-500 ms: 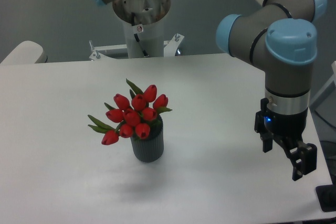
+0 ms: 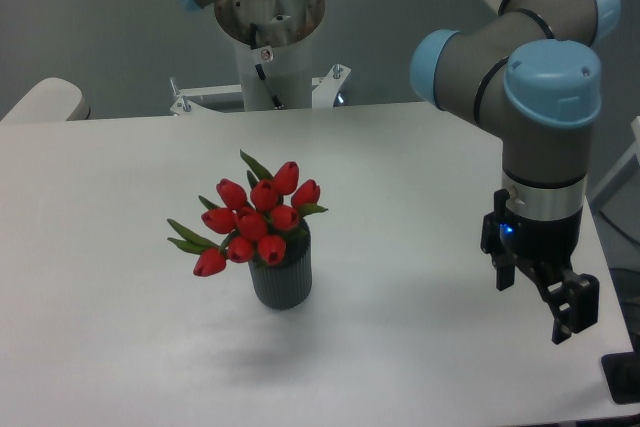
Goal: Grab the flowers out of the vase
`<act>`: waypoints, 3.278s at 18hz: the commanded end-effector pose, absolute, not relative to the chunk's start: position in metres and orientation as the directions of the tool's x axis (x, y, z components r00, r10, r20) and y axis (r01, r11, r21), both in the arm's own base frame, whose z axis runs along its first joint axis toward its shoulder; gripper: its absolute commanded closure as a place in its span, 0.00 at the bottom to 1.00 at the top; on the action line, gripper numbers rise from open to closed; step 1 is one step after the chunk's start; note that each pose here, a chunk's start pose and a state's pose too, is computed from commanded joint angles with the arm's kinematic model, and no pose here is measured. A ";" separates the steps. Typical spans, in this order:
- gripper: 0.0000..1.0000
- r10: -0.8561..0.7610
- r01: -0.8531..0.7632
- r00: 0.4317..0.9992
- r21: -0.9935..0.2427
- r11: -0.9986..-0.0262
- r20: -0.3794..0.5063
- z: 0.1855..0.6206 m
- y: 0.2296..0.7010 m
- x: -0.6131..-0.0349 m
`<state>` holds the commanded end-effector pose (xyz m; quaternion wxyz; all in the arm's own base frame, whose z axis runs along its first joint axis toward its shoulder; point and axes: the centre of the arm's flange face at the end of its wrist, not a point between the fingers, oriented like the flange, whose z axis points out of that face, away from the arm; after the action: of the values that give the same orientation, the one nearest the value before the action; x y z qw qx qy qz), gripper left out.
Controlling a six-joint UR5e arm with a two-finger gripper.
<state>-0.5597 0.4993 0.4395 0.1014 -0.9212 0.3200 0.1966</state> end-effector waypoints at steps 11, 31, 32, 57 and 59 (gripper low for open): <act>0.00 -0.464 -0.527 0.835 -0.184 -0.830 -0.296 0.426 0.459 -0.509; 0.00 -0.340 -0.123 0.928 -0.734 -0.668 0.153 0.346 0.420 -0.412; 0.00 -0.338 -0.108 0.927 -0.746 -0.657 0.163 0.342 0.418 -0.410; 0.00 -0.442 -0.188 0.896 -0.867 -0.461 0.041 0.312 0.447 -0.353; 0.13 -0.446 -0.197 0.895 -0.868 -0.455 0.030 0.311 0.449 -0.352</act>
<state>-0.3518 0.4491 0.3109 0.4861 -0.8432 0.1906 -0.1278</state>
